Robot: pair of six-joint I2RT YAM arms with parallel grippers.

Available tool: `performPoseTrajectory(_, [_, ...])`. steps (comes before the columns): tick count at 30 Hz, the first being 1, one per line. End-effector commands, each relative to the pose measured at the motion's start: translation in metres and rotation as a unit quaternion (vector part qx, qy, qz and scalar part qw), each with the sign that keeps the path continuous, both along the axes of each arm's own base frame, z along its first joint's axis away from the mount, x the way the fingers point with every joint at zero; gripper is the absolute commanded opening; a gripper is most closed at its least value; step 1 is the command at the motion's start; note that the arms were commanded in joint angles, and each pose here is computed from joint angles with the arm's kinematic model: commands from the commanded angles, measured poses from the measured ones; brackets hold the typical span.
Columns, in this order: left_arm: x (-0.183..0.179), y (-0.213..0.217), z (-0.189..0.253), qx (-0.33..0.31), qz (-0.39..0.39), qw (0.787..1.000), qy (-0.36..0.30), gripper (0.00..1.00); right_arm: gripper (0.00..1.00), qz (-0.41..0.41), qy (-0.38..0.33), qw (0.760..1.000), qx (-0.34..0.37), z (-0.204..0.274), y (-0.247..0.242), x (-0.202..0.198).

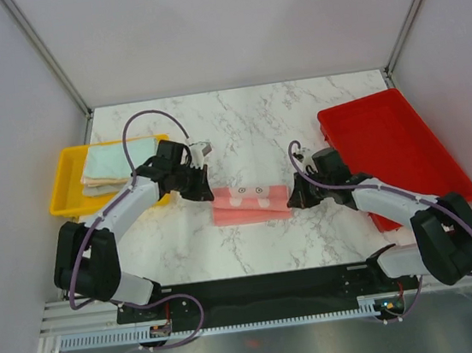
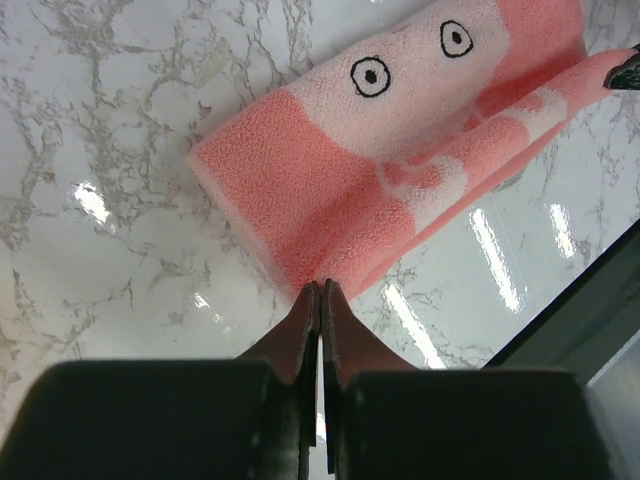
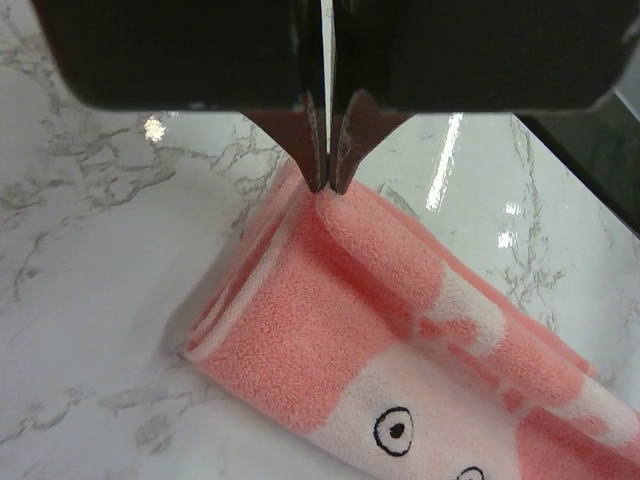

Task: Fold and stack the towels
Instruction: Fold the towel

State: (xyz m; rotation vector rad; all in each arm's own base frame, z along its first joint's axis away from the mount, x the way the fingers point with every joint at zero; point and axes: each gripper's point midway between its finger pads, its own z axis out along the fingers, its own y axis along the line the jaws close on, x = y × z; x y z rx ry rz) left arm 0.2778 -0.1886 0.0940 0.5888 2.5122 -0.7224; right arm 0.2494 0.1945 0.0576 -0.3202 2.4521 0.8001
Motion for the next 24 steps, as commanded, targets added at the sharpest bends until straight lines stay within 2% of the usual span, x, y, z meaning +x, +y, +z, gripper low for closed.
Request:
performPoseTrajectory(1, [-0.008,0.003,-0.013,0.022,0.012,0.999,0.026,0.02,0.0,-0.002,-0.021,0.999,0.029,0.012,0.009,0.0])
performPoseTrajectory(9, [-0.024,0.002,-0.026,0.055,0.002,0.997,0.048,0.02,0.0,-0.002,-0.051,0.998,0.025,0.023,0.007,0.0])
performPoseTrajectory(19, [-0.035,0.004,-0.036,0.079,-0.001,0.995,0.069,0.02,0.0,-0.008,-0.042,0.999,0.013,0.01,0.001,-0.007])
performPoseTrajectory(22, [-0.036,0.006,-0.039,0.093,0.004,0.993,0.072,0.11,0.07,-0.012,-0.033,0.999,0.009,0.006,-0.001,-0.01])
performPoseTrajectory(23, [-0.038,0.006,-0.038,0.094,0.005,0.993,0.074,0.14,0.16,-0.016,-0.027,0.999,0.003,0.005,-0.003,-0.011])
performPoseTrajectory(24, [-0.036,0.005,-0.034,0.089,0.004,0.994,0.07,0.22,0.22,-0.02,-0.024,1.0,-0.003,0.006,-0.005,-0.011])
